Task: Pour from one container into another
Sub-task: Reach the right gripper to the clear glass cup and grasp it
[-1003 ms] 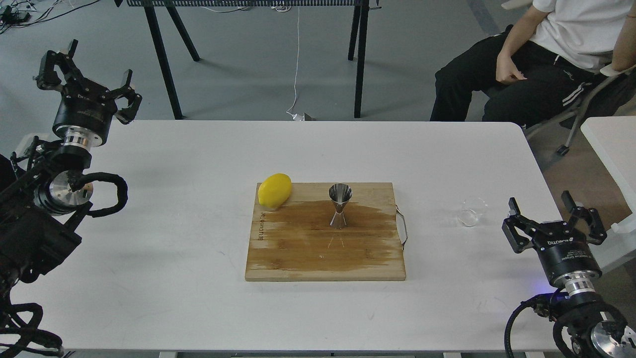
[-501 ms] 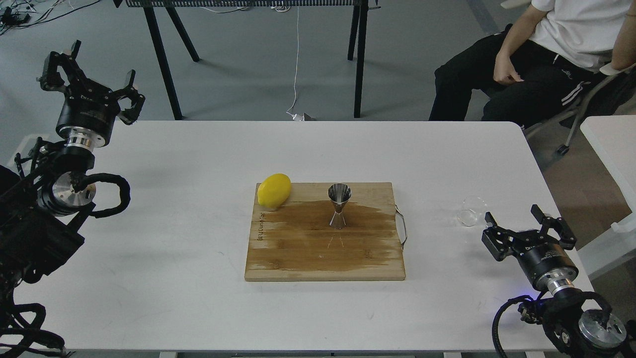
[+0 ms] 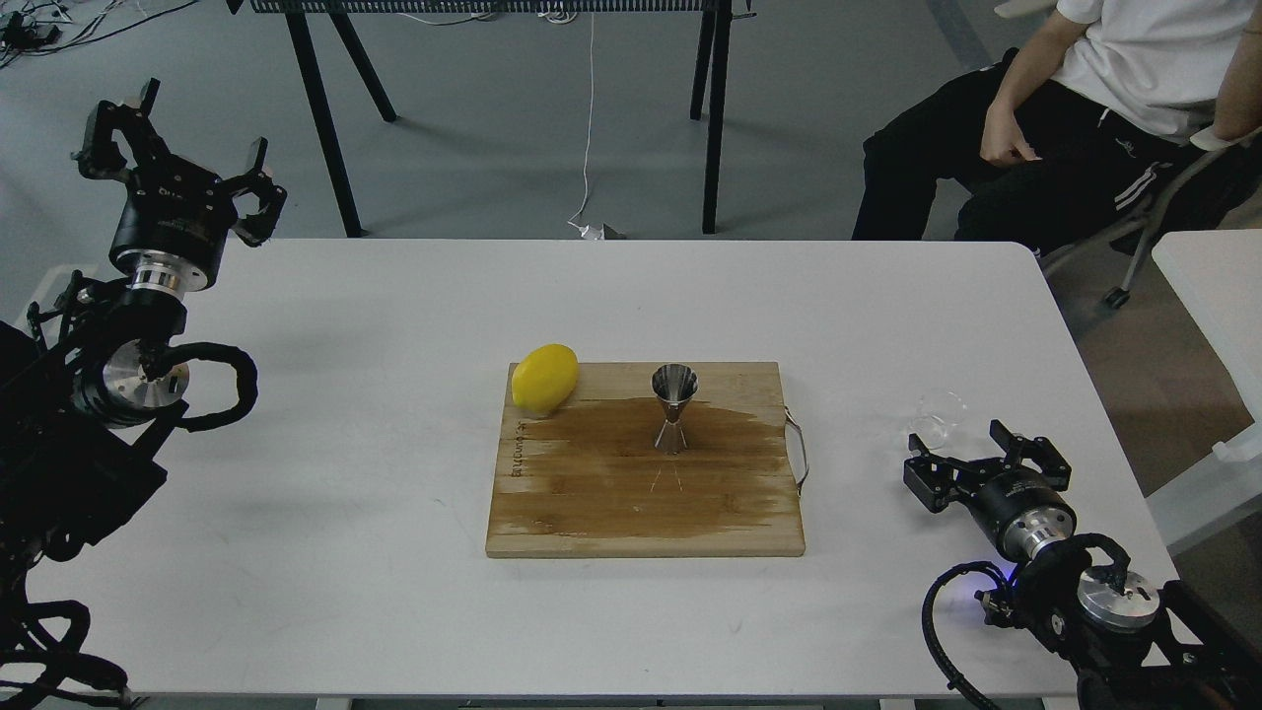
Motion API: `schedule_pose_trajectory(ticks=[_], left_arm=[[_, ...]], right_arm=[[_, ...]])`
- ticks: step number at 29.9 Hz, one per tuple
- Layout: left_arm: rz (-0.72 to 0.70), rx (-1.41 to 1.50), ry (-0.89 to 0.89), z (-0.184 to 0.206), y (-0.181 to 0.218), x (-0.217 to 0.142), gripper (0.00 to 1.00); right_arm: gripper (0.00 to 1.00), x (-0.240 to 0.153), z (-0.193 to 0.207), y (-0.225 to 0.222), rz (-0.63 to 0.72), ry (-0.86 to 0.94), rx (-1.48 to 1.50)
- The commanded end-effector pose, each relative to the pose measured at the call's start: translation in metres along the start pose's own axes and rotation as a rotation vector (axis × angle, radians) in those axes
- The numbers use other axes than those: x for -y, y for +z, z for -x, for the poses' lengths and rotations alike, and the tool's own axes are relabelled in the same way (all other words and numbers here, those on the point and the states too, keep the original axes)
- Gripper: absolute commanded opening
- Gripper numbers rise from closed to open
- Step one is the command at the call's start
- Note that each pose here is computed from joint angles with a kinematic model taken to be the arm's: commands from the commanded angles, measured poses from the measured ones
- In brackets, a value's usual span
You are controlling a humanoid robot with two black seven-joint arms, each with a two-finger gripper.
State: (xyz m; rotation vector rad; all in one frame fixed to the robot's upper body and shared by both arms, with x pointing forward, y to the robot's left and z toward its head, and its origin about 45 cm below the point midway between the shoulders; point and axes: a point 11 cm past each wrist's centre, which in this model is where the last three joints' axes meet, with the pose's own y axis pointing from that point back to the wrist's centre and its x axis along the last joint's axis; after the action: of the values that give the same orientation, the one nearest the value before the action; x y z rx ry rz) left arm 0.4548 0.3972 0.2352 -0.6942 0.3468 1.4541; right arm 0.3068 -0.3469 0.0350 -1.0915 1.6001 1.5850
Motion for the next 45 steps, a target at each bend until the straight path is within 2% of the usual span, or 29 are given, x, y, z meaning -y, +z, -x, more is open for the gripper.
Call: schedule_pose_trajectory(ticks=[1, 4, 7, 14, 19, 27, 30, 36, 41, 45], left_arm=[[0.002, 0.001, -0.001, 0.000, 0.001, 0.000, 1.00], [0.002, 0.002, 0.000, 0.000, 0.001, 0.000, 1.00], [0.002, 0.003, 0.000, -0.001, 0.002, 0.000, 1.00], [0.002, 0.007, 0.001, -0.001, 0.003, 0.000, 1.00], [0.004, 0.008, 0.001, -0.001, 0.004, 0.001, 1.00], [0.004, 0.012, 0.008, -0.004, 0.004, 0.000, 1.00], [0.005, 0.012, 0.007, -0.003, 0.004, 0.000, 1.00], [0.008, 0.011, 0.009, -0.003, 0.006, 0.001, 1.00], [0.012, 0.017, 0.009, -0.005, 0.009, 0.001, 1.00], [0.016, 0.025, 0.011, -0.007, 0.014, 0.000, 1.00]], right_arm=[[0.93, 0.008, 0.000, 0.006, 0.011, 0.018, -0.002], [0.91, 0.009, 0.001, 0.007, 0.011, 0.015, 0.002], [0.82, 0.014, 0.010, 0.007, 0.009, 0.001, 0.001], [0.69, 0.015, 0.008, 0.006, 0.013, 0.007, 0.005], [0.49, 0.018, 0.008, 0.019, 0.033, 0.006, 0.021], [0.38, 0.018, 0.007, 0.024, 0.041, -0.001, 0.026], [0.30, 0.018, 0.008, 0.025, 0.044, -0.010, 0.026], [0.30, 0.018, 0.018, 0.028, 0.057, -0.039, 0.019], [0.29, 0.011, 0.063, 0.029, 0.098, -0.157, -0.033], [0.29, 0.006, 0.098, 0.048, 0.171, -0.191, -0.137]])
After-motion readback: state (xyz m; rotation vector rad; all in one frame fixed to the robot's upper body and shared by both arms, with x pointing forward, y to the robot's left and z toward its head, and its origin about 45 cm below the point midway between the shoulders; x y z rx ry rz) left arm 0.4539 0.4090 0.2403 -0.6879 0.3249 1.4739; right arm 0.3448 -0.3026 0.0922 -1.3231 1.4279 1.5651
